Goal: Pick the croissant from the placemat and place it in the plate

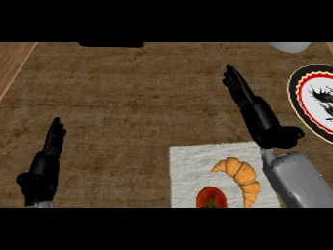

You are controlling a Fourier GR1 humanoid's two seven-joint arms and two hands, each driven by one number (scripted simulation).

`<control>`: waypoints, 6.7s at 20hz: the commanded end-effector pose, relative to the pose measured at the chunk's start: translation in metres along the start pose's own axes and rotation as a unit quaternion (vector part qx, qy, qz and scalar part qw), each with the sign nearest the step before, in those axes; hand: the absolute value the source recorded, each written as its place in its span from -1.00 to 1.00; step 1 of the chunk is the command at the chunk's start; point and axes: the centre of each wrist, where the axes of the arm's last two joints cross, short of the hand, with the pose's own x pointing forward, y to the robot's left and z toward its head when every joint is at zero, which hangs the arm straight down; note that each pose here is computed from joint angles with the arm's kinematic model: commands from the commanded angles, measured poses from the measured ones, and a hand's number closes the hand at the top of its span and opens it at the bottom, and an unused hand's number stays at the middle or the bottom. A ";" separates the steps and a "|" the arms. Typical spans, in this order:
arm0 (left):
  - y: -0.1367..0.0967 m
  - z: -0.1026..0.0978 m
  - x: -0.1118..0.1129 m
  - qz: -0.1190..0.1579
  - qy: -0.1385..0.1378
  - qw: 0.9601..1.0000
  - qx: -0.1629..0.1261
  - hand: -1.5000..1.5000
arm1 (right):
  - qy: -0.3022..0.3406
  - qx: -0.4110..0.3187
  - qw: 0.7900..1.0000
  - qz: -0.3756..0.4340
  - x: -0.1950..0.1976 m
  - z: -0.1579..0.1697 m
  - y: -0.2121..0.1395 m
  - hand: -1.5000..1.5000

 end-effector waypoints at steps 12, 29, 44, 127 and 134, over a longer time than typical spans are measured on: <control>-0.033 -0.002 0.012 0.079 0.172 0.974 -0.128 0.00 | -0.098 0.043 0.989 0.107 -0.010 -0.007 -0.116 -1.00; -0.041 -0.012 0.004 0.085 0.184 0.971 -0.128 0.00 | -0.026 0.339 0.883 0.322 0.045 -0.015 -0.134 -1.00; -0.045 -0.015 0.004 0.091 0.191 0.970 -0.119 0.00 | 0.034 0.336 0.839 0.426 0.054 0.031 -0.053 -1.00; -0.030 -0.012 0.008 0.091 0.169 0.972 -0.134 0.00 | 0.082 -0.492 0.782 0.374 -0.003 0.076 -0.160 1.00; -0.043 -0.020 0.010 0.082 0.173 0.971 -0.143 0.00 | 0.089 -0.504 0.774 0.372 -0.034 0.083 -0.228 1.00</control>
